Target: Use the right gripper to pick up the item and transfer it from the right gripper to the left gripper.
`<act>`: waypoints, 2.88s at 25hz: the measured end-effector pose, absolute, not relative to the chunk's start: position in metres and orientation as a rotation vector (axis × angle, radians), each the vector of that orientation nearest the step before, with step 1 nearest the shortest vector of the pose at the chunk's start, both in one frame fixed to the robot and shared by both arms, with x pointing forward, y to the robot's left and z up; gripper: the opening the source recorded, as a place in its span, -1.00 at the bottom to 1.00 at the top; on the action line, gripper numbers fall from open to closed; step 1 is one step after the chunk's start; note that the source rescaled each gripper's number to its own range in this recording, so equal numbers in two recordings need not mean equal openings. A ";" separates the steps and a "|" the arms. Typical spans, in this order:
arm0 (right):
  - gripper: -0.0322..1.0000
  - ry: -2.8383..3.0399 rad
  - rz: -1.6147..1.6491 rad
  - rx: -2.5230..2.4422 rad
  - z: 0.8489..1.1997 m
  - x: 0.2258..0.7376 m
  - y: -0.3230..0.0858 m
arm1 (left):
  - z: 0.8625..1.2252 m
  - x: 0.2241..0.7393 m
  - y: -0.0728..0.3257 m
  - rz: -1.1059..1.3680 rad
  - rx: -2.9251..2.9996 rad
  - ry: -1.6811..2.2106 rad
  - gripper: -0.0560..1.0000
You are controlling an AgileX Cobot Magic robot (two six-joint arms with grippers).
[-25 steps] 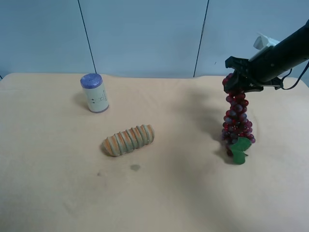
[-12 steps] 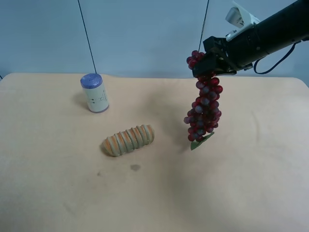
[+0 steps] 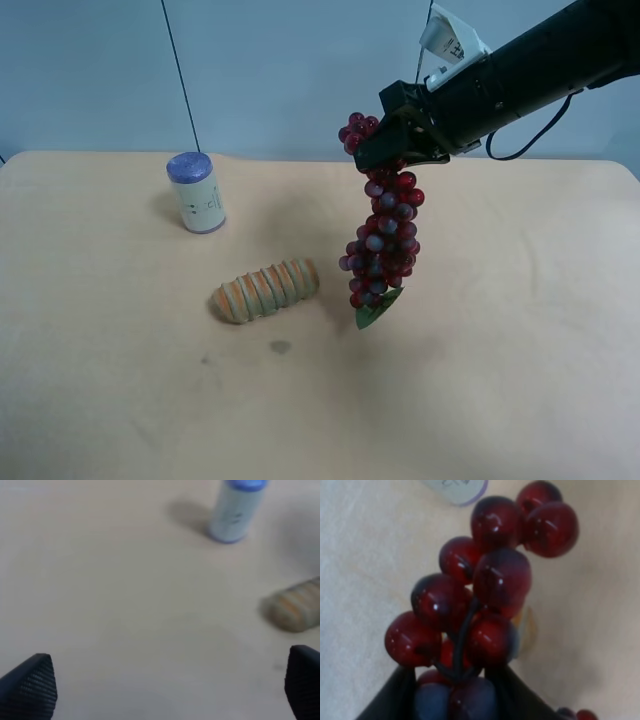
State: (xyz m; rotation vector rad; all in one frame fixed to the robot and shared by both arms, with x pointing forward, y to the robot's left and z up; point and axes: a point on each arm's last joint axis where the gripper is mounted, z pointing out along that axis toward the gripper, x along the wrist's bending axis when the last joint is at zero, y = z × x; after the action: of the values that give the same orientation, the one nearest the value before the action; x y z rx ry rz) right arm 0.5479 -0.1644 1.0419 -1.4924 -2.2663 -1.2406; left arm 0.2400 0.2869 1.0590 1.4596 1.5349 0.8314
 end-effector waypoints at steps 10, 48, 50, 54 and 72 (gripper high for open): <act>-0.85 -2.197 -1.245 -1.460 1.045 0.544 -0.161 | 1.070 0.300 0.268 0.521 1.573 1.408 1.00; -0.87 -2.106 -1.289 -1.377 1.051 0.540 -0.155 | 0.969 0.455 0.187 -0.172 1.725 0.711 1.00; -0.87 -2.098 -1.286 -1.368 1.051 0.539 -0.154 | 0.956 0.460 0.180 -0.219 1.746 0.718 1.00; -0.87 -2.076 -1.301 -1.372 1.053 0.539 -0.154 | 0.934 0.470 0.175 -0.305 1.745 0.749 0.96; -0.87 -2.026 -1.332 -1.380 1.055 0.540 -0.152 | 0.935 0.496 0.168 -0.310 1.704 0.668 0.94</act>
State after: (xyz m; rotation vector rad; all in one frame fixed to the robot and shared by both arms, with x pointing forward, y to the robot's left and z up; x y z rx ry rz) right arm 0.5402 -0.1523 1.0554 -1.3801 -2.0262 -1.3316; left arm 0.4958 0.1682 0.9350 1.7041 0.6684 -0.3096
